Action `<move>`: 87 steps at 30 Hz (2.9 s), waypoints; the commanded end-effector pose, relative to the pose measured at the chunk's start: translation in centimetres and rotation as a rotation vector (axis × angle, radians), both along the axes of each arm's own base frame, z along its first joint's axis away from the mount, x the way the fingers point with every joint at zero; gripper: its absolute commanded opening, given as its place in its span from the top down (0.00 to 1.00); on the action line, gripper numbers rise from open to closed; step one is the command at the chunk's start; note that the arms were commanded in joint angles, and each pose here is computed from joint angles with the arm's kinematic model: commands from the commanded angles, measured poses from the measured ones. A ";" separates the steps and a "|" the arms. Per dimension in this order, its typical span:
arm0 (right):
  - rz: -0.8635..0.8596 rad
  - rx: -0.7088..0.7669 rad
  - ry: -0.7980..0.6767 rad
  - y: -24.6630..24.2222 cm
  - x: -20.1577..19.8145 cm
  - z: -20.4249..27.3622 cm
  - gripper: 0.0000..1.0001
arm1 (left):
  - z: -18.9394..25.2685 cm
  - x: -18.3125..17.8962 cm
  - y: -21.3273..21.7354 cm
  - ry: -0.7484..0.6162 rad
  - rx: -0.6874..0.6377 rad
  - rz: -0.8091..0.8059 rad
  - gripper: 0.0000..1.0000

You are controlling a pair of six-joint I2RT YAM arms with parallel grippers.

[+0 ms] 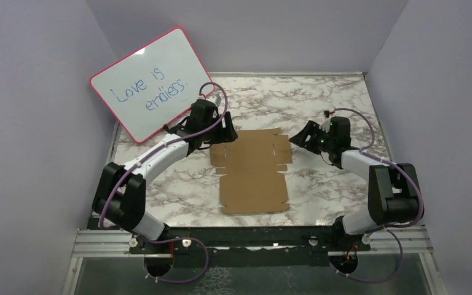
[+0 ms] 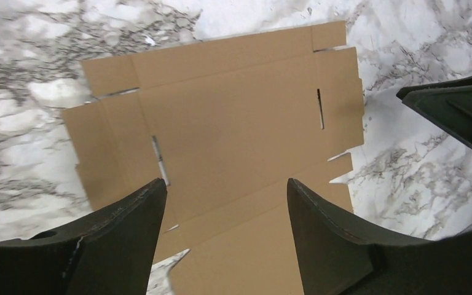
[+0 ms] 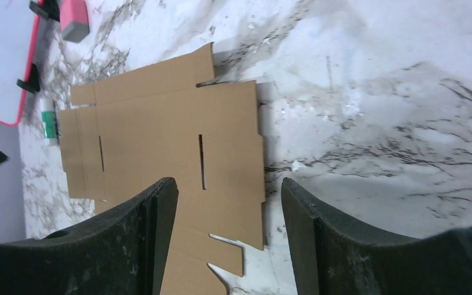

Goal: Fold the paper box

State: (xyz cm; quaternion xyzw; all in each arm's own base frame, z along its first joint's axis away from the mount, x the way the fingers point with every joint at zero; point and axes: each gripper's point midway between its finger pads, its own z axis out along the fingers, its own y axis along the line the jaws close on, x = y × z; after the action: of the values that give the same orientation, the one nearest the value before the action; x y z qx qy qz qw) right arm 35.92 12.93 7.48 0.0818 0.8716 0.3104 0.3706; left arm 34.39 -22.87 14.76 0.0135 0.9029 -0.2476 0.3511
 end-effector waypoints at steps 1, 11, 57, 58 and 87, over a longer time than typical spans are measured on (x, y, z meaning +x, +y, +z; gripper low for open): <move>0.012 0.124 -0.041 -0.5 0.3 1.3 0.32 | -1.2 -0.2 -3.7 0.034 -0.153 -0.080 0.27; 0.044 0.182 0.038 -0.4 -0.2 -2.9 0.33 | -7.0 -0.7 -6.0 0.140 -0.177 -0.131 0.27; -0.006 -0.725 0.082 2.6 0.3 -1.9 0.89 | -13.1 -2.1 -6.3 0.266 -0.155 -0.125 0.27; -0.010 -0.759 0.077 2.8 0.3 -1.8 0.89 | -13.1 -2.1 -6.4 0.266 -0.156 -0.125 0.27; -0.063 -0.951 -0.072 6.0 0.7 3.1 0.69 | -5.6 0.3 -6.3 0.110 -0.144 -0.119 0.26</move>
State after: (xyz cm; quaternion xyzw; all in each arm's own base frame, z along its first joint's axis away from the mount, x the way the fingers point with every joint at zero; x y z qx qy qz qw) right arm 36.32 18.01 7.71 -0.0805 0.9086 -0.1712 0.3724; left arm 34.03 -29.60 5.22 0.0136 0.9043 -0.3459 0.2500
